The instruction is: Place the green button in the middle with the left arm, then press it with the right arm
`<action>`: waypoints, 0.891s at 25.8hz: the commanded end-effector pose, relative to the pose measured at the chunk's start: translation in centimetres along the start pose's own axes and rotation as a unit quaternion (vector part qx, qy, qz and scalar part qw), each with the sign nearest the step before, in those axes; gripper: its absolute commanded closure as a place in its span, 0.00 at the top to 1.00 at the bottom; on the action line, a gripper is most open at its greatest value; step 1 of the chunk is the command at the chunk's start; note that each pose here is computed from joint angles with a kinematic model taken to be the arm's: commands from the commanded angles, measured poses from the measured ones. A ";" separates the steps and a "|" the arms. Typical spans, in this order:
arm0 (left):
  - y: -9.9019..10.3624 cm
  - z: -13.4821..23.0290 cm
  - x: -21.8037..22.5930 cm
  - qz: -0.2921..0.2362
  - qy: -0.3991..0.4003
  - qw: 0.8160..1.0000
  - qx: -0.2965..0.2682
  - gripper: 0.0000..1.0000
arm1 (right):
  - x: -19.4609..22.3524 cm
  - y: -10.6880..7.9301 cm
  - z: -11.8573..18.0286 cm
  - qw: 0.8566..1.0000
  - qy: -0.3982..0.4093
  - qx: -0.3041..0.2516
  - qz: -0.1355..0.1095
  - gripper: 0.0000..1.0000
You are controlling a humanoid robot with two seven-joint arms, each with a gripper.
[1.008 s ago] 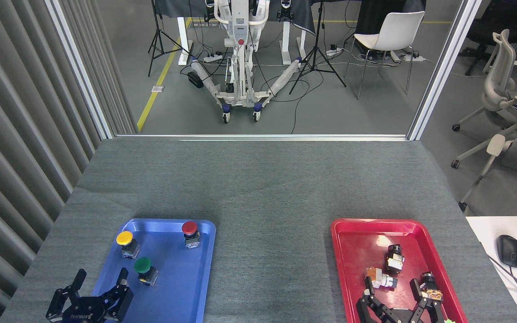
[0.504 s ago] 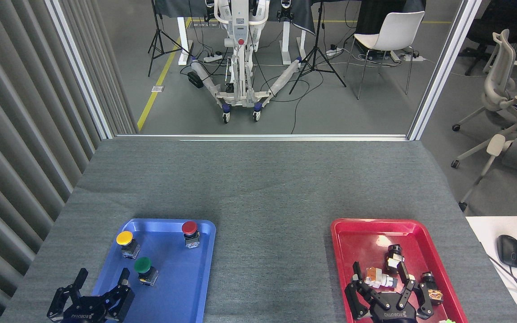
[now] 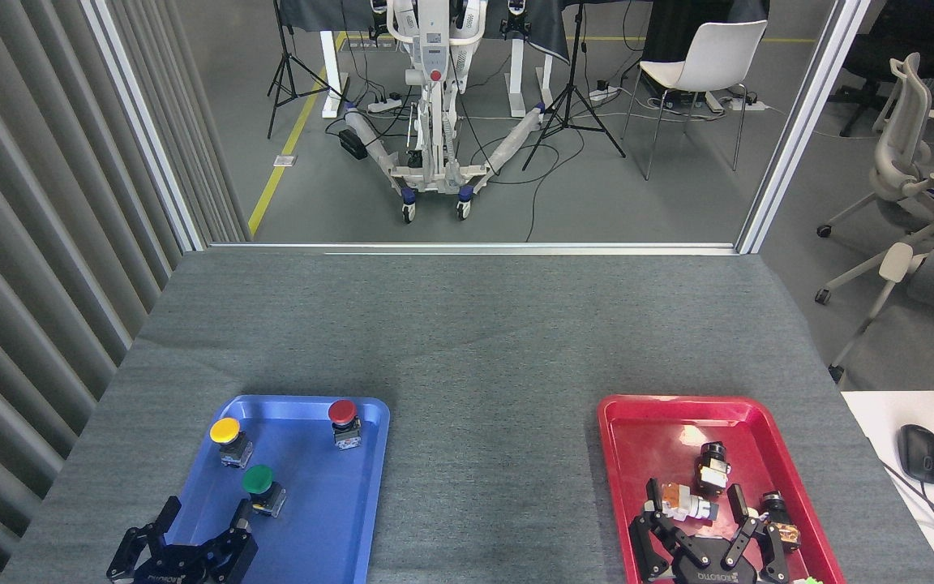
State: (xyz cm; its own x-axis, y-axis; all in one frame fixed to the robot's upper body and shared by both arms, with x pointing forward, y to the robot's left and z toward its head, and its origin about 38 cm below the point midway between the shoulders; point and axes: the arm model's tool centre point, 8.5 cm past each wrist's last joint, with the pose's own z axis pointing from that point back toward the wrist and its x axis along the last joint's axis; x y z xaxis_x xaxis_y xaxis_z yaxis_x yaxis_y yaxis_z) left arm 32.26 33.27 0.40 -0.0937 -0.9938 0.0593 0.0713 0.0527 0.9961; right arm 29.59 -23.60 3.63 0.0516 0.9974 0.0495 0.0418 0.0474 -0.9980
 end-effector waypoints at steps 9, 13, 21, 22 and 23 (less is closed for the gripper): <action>-4.1 -3.8 1.1 0.010 -0.031 0.997 -0.066 0.99 | 0.2 0.4 0.4 0.999 -0.032 0.007 -0.008 1.00; -4.1 -3.9 1.1 0.010 -0.026 0.998 -0.064 0.99 | 0.3 0.5 0.4 0.999 -0.033 0.008 -0.002 1.00; -3.1 -4.9 1.1 0.001 -0.011 0.999 -0.040 0.82 | 2.8 0.6 0.9 0.998 -0.062 0.010 -0.012 1.00; -3.1 -4.9 1.2 0.000 -0.013 0.999 -0.039 0.68 | 3.4 0.6 1.0 0.998 -0.060 0.011 -0.017 1.00; -3.1 -5.0 1.3 -0.001 -0.016 0.999 -0.039 0.54 | 3.7 0.7 0.9 0.998 -0.056 0.018 -0.017 1.00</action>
State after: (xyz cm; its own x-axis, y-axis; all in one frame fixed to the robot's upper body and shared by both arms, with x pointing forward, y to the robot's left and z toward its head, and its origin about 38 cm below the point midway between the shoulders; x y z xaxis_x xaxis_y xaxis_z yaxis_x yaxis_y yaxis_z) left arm 36.71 31.61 -3.04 -0.1185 -0.9909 0.0631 0.1537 0.0444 0.9871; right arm 28.95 -21.33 3.07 -0.0586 0.9964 0.0610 0.0202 0.0623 -0.9979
